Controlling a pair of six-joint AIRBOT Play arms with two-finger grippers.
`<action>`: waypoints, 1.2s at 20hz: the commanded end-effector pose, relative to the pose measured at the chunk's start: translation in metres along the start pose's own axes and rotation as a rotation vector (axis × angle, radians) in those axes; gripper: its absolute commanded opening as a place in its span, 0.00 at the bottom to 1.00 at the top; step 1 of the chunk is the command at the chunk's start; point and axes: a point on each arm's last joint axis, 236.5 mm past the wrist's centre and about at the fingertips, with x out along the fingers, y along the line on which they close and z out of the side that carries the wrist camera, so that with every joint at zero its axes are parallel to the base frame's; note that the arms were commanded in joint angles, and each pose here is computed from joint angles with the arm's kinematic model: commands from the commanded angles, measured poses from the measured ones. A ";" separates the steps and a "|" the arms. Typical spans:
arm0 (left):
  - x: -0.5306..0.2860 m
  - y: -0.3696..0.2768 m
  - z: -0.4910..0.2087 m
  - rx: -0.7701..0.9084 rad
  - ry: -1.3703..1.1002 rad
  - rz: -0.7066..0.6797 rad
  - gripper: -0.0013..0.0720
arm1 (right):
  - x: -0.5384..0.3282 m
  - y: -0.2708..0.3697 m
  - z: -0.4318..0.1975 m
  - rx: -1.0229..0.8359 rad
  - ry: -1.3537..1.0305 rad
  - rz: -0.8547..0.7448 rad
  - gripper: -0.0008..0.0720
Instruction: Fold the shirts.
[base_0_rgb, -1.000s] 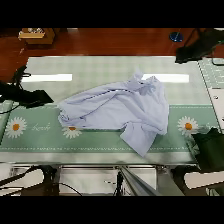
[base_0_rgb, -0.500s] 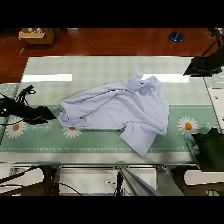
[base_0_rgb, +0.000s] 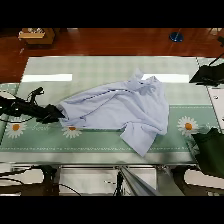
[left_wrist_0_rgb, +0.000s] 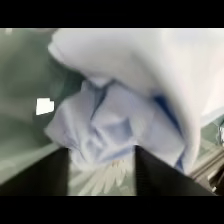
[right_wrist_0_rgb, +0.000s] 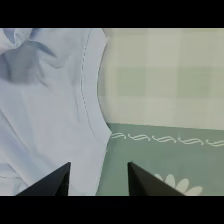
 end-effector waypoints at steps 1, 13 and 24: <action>0.025 0.003 0.006 0.000 0.017 0.041 0.26 | -0.017 0.001 -0.004 -0.009 -0.064 -0.027 0.64; 0.005 -0.009 -0.007 0.042 0.040 -0.009 0.05 | 0.014 -0.030 -0.130 0.276 0.117 0.081 0.66; -0.006 -0.023 -0.008 0.076 0.020 -0.026 0.05 | 0.106 0.021 -0.222 0.419 0.233 0.314 0.82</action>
